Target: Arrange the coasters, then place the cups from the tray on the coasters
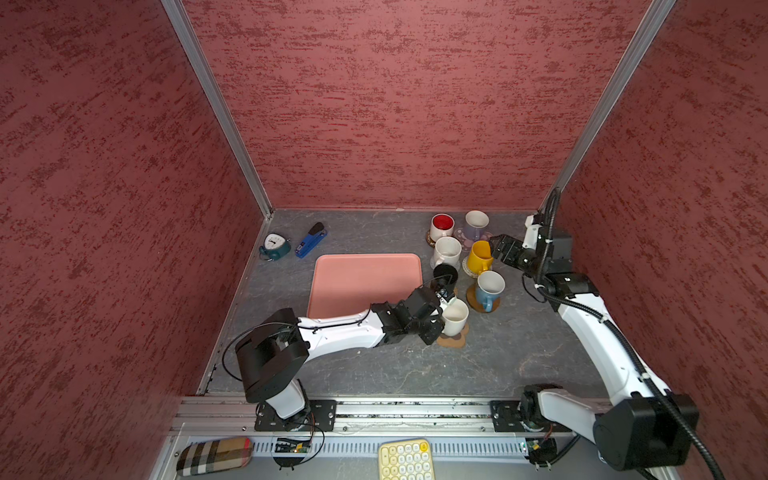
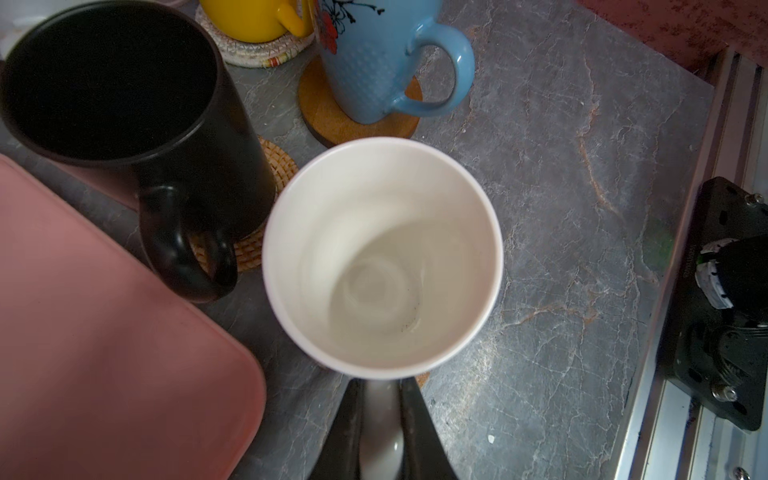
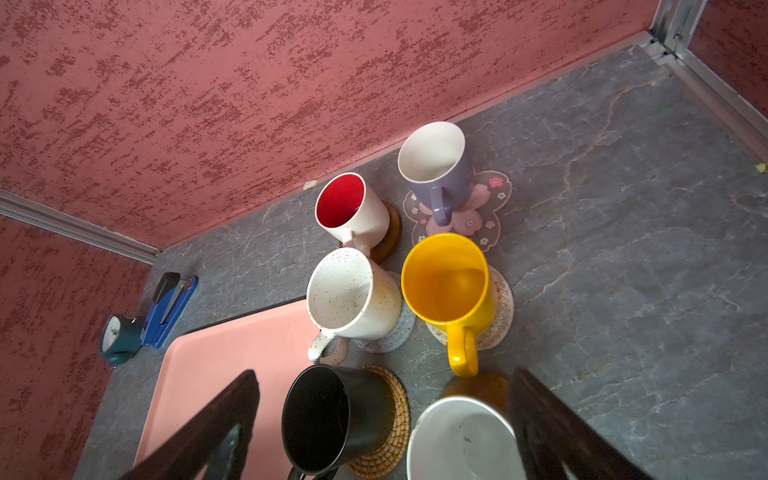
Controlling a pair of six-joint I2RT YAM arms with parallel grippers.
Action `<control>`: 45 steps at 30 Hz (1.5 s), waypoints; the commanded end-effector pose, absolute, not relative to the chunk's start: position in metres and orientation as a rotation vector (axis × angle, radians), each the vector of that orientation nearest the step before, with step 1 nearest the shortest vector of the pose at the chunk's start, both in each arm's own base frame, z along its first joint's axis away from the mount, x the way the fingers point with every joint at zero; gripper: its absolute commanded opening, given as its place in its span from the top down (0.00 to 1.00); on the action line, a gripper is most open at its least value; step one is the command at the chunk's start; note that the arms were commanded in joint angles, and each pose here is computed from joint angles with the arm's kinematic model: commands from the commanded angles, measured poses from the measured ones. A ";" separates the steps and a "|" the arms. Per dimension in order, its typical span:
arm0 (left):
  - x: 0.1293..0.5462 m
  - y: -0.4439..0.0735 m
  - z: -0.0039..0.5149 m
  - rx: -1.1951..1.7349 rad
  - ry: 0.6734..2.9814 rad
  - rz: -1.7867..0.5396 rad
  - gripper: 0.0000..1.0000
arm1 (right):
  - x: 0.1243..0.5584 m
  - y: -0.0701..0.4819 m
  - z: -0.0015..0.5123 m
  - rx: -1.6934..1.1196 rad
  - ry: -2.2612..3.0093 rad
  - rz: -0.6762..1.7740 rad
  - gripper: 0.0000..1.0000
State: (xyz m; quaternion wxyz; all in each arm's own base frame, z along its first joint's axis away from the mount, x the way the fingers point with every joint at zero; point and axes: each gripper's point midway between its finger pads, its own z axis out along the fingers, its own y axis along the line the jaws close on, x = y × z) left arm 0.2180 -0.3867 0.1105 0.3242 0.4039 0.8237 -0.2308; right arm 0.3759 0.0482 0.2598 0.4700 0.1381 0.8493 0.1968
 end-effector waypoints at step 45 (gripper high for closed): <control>0.376 0.034 0.181 -0.338 2.079 -0.088 0.00 | 0.323 -0.117 0.167 0.648 1.610 -0.329 0.01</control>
